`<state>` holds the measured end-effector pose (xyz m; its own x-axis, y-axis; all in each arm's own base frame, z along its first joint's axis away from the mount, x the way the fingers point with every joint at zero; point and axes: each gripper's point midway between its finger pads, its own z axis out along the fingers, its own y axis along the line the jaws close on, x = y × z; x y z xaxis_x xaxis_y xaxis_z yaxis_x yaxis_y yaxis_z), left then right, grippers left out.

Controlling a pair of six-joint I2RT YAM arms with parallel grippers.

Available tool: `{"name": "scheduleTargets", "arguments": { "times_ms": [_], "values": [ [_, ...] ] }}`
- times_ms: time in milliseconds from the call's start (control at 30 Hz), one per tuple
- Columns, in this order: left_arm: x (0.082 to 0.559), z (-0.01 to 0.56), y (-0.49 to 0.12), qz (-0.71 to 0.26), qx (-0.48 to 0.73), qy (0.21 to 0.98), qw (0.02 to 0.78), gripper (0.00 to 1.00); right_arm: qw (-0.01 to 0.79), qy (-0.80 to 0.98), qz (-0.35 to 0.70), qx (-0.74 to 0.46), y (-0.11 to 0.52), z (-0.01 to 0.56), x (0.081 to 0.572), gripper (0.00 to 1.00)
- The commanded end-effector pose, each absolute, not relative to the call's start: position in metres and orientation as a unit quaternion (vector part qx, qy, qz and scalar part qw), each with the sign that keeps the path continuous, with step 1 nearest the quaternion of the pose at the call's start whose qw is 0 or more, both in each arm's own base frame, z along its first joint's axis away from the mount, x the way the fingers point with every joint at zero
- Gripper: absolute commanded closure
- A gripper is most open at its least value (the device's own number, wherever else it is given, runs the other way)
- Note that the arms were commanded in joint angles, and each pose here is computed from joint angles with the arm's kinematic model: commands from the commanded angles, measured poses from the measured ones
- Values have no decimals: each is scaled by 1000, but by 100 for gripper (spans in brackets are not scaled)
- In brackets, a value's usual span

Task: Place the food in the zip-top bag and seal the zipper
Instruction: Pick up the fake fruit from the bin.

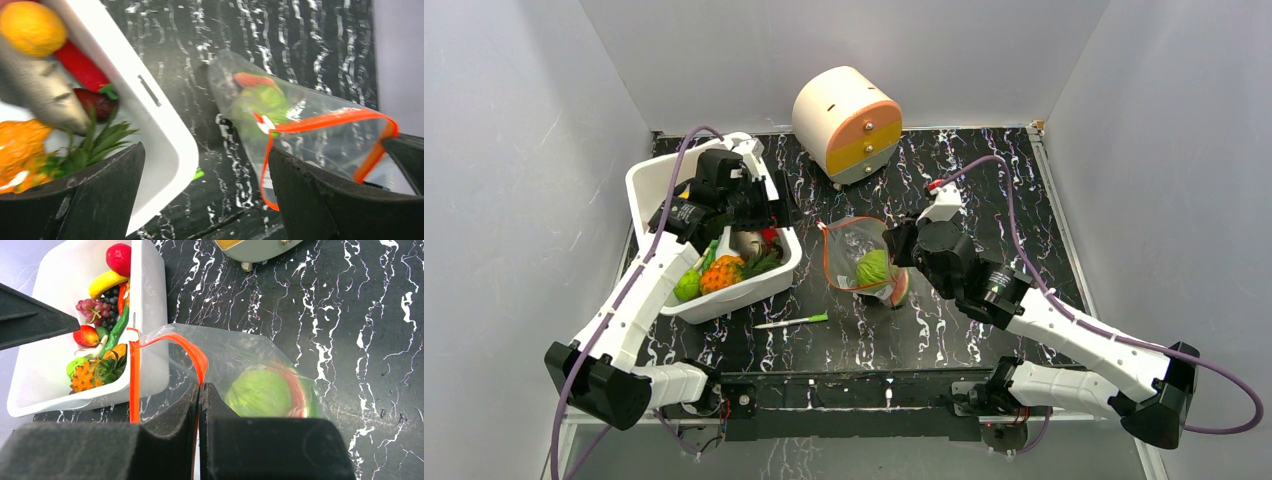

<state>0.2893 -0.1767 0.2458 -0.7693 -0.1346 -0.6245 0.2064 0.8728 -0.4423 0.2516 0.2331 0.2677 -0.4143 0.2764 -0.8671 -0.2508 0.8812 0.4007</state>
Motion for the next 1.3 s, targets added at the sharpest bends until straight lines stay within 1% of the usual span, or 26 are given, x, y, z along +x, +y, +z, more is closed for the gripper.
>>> {"name": "scheduleTargets", "arguments": {
  "times_ms": [0,200,467,733,833,900,967,1267],
  "values": [
    [294,252,-137,-154,2,915,372,9,568,778,266,17,235,288,255,100],
    [309,235,-116,-122,-38,916,380,17,570,777,267,6,237,288,254,100],
    [346,205,-79,-129,-116,908,382,29,572,773,273,-1,237,292,252,100],
    [381,155,-69,-137,-152,915,347,30,574,772,274,-3,236,295,251,100],
    [396,145,-65,-156,-167,907,354,31,574,771,275,-4,236,298,251,100],
    [406,141,-65,-166,-173,900,363,35,574,772,274,-6,237,299,251,100],
    [415,136,-65,-168,-177,897,369,37,572,773,273,-7,239,299,252,100],
    [436,115,-58,-166,-187,896,367,38,567,774,282,-5,243,299,252,100]
  ]
}}
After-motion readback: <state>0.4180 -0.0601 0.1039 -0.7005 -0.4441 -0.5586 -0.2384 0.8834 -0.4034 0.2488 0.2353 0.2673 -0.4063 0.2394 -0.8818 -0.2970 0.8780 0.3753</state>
